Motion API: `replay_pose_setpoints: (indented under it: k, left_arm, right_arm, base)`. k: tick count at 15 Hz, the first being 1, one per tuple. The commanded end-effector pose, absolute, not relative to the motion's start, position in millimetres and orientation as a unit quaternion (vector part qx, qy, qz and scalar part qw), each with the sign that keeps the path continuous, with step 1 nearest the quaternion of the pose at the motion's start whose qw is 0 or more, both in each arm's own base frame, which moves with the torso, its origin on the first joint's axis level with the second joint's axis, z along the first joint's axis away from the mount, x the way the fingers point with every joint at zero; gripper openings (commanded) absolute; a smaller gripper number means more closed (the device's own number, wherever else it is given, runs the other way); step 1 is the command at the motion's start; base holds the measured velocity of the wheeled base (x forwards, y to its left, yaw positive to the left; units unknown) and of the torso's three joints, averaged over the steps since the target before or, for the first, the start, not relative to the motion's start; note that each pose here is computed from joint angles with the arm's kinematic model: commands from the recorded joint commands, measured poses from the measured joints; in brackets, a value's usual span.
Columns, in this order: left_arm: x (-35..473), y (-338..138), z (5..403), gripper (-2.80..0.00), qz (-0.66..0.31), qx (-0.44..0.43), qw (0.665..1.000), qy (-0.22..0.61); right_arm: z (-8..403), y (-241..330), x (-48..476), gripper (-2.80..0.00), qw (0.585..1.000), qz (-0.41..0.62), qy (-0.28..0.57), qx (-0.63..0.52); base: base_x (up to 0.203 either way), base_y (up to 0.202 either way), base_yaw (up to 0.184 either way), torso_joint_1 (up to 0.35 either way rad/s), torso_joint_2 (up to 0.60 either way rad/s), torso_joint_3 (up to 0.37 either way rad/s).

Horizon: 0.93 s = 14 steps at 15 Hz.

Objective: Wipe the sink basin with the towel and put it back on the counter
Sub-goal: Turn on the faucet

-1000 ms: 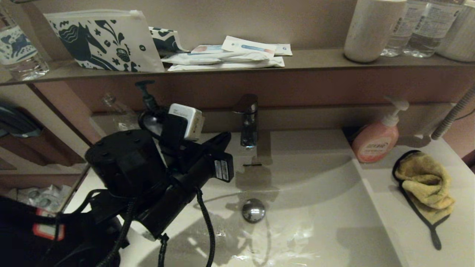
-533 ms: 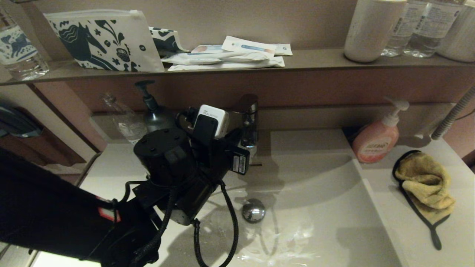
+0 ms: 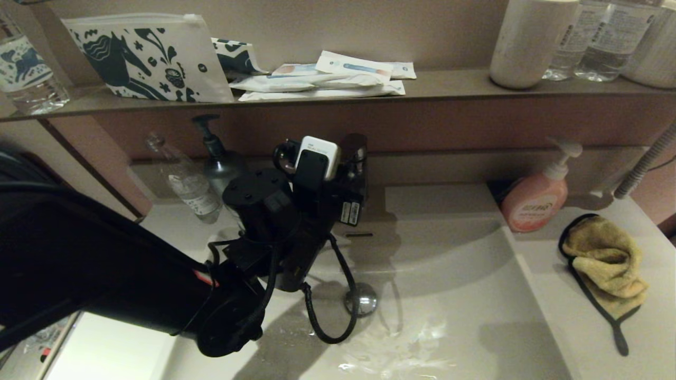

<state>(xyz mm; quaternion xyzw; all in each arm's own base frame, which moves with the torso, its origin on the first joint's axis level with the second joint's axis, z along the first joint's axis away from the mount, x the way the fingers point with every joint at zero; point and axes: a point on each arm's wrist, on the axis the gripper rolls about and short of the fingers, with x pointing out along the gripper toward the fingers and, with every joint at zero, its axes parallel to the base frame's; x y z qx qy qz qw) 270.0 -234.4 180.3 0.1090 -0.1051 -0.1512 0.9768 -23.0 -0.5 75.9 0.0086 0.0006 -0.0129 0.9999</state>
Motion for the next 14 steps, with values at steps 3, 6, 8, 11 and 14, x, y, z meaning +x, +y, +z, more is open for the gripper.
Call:
replay_pose_setpoints:
  k: [3,6,8,11,14]
  left_arm:
    - [275,-233,190,-2.80,-0.140,0.103,0.977,-0.122]
    - [274,-232,202,-2.80,-0.137,0.093,0.977,-0.138]
    - [270,-233,206,-2.80,-0.139,0.089,0.976,-0.142]
    - [260,-235,216,-2.80,-0.143,0.079,0.975,-0.152]
    - [260,-234,215,-2.80,-0.143,0.080,0.975,-0.151]
  right_arm:
    - [76,0,-23,-2.80,1.000,-0.013,0.001,0.009]
    - [76,0,-23,-2.80,1.000,-0.013,0.001,0.009]
    - [76,0,-23,-2.80,1.000,-0.013,0.001,0.008]
    - [76,0,-23,-2.80,1.000,-0.013,0.001,0.009]
    - [76,0,-23,-2.80,1.000,-0.013,0.001,0.008]
  base:
    - [0.000,0.000,0.000,0.000,0.00,0.000]
    - [0.000,0.000,0.000,0.000,0.00,0.000]
    - [0.000,0.000,0.000,0.000,0.00,0.000]
    - [0.000,0.000,0.000,0.000,0.00,0.000]
    - [0.000,0.000,0.000,0.000,0.00,0.000]
